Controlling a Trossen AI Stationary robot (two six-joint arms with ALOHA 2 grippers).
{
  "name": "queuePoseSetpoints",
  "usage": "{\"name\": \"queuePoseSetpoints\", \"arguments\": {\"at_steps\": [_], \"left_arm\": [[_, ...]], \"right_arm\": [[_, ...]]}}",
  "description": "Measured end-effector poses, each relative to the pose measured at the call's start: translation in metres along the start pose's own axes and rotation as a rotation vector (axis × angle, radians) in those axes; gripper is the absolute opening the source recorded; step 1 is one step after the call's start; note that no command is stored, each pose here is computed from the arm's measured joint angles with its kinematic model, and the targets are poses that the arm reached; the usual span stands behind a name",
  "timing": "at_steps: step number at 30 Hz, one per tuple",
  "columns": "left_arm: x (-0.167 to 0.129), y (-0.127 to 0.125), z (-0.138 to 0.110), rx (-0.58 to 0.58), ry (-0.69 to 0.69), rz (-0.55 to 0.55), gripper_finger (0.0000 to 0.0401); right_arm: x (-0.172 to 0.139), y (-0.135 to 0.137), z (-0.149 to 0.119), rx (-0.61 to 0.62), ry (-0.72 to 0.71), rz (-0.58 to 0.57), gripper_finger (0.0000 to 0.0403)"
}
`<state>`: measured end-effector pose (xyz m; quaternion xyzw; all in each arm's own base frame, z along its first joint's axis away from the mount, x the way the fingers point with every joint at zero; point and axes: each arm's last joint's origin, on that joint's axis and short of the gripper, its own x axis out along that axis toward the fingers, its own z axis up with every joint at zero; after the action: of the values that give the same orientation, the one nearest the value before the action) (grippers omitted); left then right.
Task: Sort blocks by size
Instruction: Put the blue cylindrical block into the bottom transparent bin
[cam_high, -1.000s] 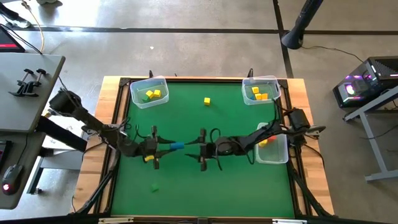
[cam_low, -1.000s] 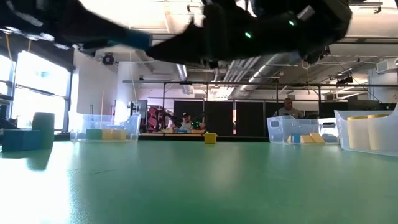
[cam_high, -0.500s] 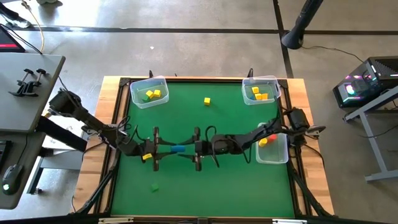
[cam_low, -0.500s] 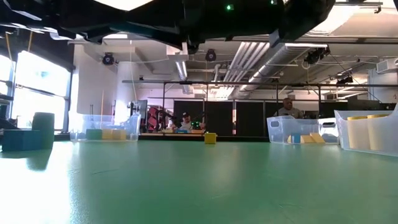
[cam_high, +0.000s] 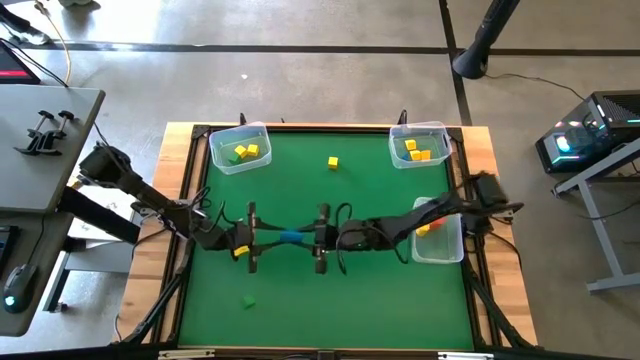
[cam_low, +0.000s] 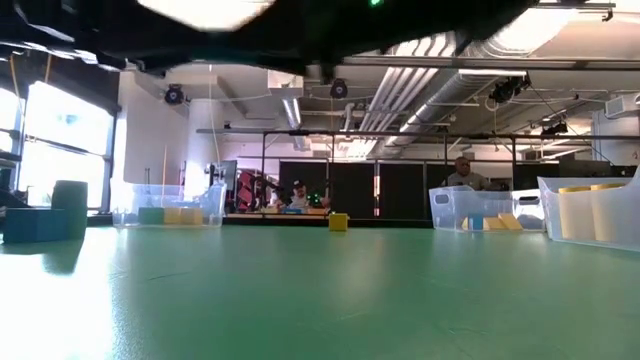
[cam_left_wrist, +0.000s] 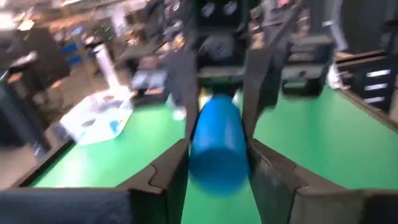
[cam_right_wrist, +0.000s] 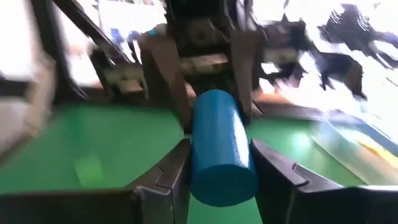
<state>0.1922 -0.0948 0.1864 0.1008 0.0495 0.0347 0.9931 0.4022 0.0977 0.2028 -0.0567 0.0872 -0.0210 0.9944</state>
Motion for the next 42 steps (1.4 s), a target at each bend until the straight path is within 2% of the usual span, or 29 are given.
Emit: {"name": "queuePoseSetpoints", "arguments": {"at_steps": [5, 7, 9, 11, 14, 18, 21, 24, 28, 34, 37, 39, 42], "left_arm": [[-0.002, 0.0, -0.017, -0.05, 0.146, 0.018, 0.018], [-0.002, 0.0, -0.022, -0.084, 0.189, 0.028, 0.0187], [-0.003, 0.0, -0.024, -0.119, 0.212, 0.025, 0.0189], [-0.003, 0.0, -0.025, -0.136, 0.219, 0.028, 0.019], [-0.003, 0.0, -0.026, -0.134, 0.223, 0.028, 0.0191], [-0.003, 0.0, -0.026, -0.125, 0.223, 0.028, 0.0191], [-0.003, 0.0, -0.026, -0.124, 0.223, 0.028, 0.0191], [-0.003, 0.0, -0.026, -0.123, 0.224, 0.029, 0.0192], [-0.003, 0.0, -0.026, -0.12, 0.227, 0.029, 0.0192], [-0.003, 0.0, -0.026, -0.113, 0.227, 0.028, 0.0192], [-0.003, 0.0, -0.026, -0.113, 0.228, 0.028, 0.0192], [-0.003, 0.0, -0.026, -0.113, 0.227, 0.028, 0.0192], [-0.003, 0.0, -0.026, -0.115, 0.225, 0.028, 0.0192]], "right_arm": [[-0.055, 0.002, 0.022, 0.002, 0.307, -0.213, 0.0125], [-0.088, -0.002, 0.029, 0.104, 0.434, -0.261, 0.0125], [-0.122, -0.012, 0.032, 0.28, 0.594, -0.301, 0.0125], [-0.155, -0.021, 0.031, 0.427, 0.761, -0.377, 0.0125], [-0.196, -0.034, 0.031, 0.583, 0.982, -0.496, 0.0125], [-0.23, -0.044, 0.029, 0.754, 1.269, -0.629, 0.0125], [-0.241, -0.05, 0.026, 0.804, 1.445, -0.697, 0.0125], [-0.243, -0.055, 0.017, 0.819, 1.54, -0.707, 0.0125], [-0.239, -0.061, -0.009, 0.801, 1.622, -0.633, 0.0125], [-0.23, -0.068, -0.053, 0.827, 1.605, -0.54, 0.0125], [-0.232, -0.07, -0.068, 0.841, 1.622, -0.53, 0.0125], [-0.234, -0.072, -0.072, 0.834, 1.636, -0.546, 0.0125], [-0.229, -0.072, -0.068, 0.824, 1.585, -0.535, 0.0132]]}}
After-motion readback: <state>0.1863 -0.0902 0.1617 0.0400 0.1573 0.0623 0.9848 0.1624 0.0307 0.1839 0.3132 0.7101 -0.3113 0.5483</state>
